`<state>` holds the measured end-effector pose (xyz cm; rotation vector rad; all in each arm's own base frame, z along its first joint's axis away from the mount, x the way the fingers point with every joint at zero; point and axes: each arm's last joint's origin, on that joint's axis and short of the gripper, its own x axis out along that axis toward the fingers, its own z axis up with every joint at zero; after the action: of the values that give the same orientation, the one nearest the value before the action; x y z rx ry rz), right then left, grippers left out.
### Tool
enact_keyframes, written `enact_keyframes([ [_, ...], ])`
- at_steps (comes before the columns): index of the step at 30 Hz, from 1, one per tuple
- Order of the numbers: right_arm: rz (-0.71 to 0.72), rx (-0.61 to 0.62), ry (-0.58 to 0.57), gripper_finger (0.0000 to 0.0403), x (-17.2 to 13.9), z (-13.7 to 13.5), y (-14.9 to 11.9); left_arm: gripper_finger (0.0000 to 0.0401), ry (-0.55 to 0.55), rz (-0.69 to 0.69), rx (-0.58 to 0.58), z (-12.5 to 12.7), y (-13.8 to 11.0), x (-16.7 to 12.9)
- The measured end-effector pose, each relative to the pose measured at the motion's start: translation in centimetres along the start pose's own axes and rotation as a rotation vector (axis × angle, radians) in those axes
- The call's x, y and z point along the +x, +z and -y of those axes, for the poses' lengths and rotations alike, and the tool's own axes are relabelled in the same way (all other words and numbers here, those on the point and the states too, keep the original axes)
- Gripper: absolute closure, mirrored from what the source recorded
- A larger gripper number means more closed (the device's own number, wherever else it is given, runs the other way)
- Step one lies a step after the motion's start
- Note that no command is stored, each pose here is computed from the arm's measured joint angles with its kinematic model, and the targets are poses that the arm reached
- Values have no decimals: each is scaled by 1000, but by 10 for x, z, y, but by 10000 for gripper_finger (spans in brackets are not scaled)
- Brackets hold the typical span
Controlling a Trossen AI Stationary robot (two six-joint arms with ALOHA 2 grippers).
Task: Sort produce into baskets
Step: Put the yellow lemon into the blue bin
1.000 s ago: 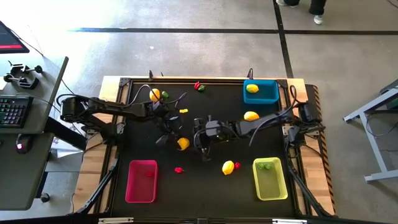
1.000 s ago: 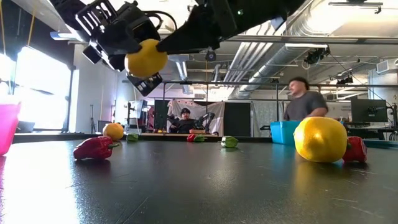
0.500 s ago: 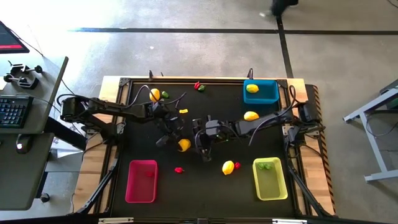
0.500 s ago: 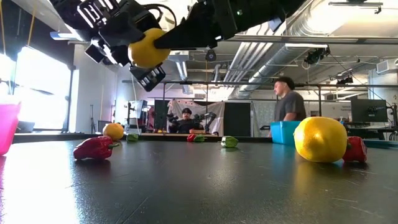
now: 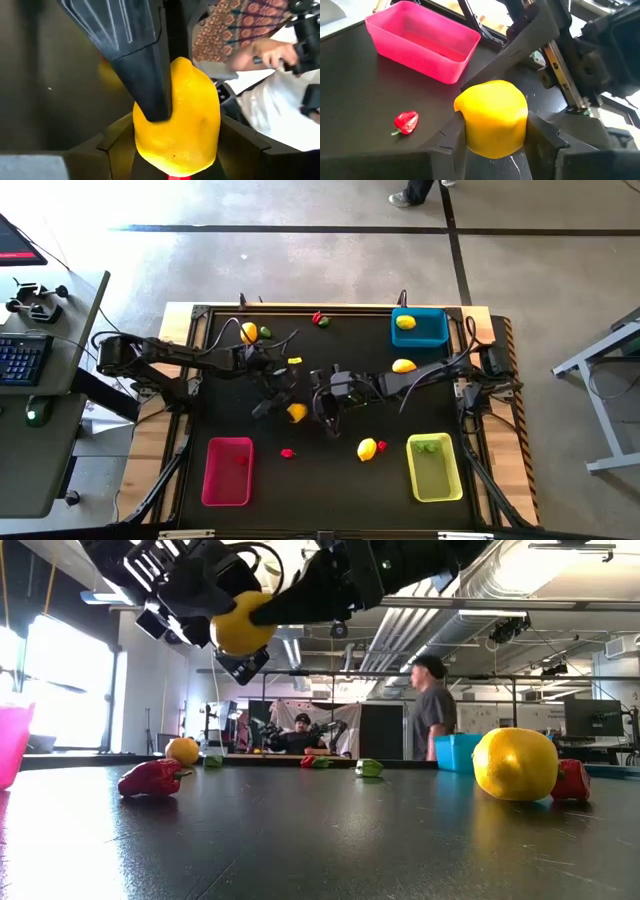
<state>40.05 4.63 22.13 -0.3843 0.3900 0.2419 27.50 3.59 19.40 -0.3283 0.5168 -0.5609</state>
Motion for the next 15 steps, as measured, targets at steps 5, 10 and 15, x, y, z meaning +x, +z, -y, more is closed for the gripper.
enact_keyframes([
  [5,-28,33,-14,270,0,0,-2,148,66,8,105,0,2,-2],
  [10,-93,82,-68,270,-5,1,-3,140,173,18,214,1,0,-8],
  [15,-180,131,-104,270,-19,2,-2,140,285,53,251,1,-12,-13],
])
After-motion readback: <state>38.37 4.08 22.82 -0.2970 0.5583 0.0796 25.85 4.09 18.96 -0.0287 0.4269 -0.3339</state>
